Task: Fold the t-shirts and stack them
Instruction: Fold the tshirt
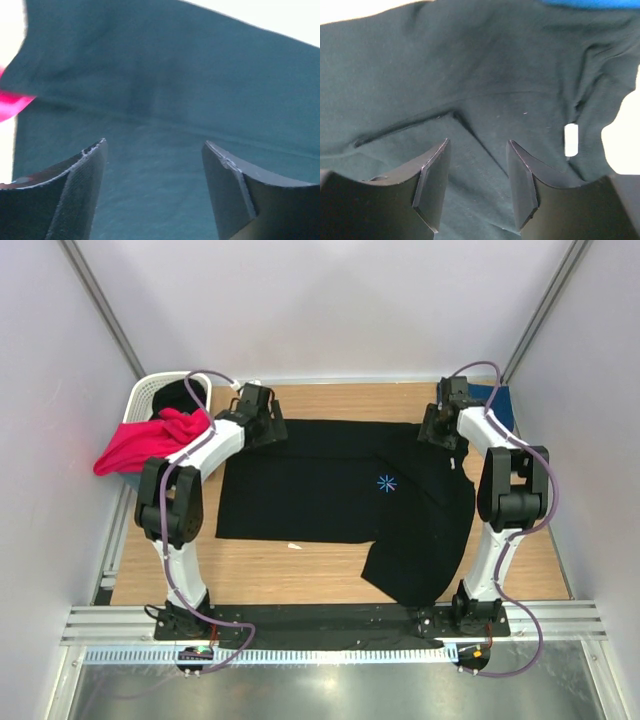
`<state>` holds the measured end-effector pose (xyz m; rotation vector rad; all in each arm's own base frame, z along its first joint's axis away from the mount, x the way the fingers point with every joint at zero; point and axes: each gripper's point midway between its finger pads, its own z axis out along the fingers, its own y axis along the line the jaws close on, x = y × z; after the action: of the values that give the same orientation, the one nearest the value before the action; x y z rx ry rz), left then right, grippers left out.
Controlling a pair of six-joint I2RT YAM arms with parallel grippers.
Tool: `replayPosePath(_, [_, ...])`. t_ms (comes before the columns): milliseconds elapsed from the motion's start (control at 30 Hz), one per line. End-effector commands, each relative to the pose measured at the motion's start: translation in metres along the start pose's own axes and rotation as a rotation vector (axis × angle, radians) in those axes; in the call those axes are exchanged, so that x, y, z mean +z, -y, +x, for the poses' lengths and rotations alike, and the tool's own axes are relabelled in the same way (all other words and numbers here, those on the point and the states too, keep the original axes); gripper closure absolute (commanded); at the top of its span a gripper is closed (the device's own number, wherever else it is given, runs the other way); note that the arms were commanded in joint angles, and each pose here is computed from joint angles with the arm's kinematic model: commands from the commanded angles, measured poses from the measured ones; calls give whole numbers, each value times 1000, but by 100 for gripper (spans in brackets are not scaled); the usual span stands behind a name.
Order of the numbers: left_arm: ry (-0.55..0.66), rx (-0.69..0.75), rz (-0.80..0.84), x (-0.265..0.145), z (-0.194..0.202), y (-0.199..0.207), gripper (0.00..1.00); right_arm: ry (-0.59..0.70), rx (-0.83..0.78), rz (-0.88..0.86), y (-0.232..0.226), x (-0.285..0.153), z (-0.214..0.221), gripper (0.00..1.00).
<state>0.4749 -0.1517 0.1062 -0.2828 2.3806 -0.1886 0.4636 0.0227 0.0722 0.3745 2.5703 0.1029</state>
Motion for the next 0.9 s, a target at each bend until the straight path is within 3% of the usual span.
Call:
replayPosePath(0, [42, -58, -122, -15, -10, -34, 24, 16, -10, -79, -22, -6, -4, 46])
replayPosePath(167, [24, -162, -229, -16, -2, -88, 30, 14, -16, -86, -24, -7, -1, 46])
replayPosePath(333, [86, -188, -382, -25, -19, -145, 32, -7, -11, -88, -23, -2, 9, 46])
replayPosePath(533, [171, -245, -463, -27, -44, -179, 34, -23, -14, -87, -24, 0, 17, 47])
replayPosePath(700, [254, -293, -499, -21, -61, -188, 22, -23, -8, -86, -23, 0, 19, 47])
replayPosePath(800, [278, -292, -527, -16, -70, -193, 33, -25, -11, -84, -23, 0, 19, 47])
replayPosePath(867, [312, -288, -557, -20, -84, -198, 47, -24, -12, -82, -22, 0, 20, 47])
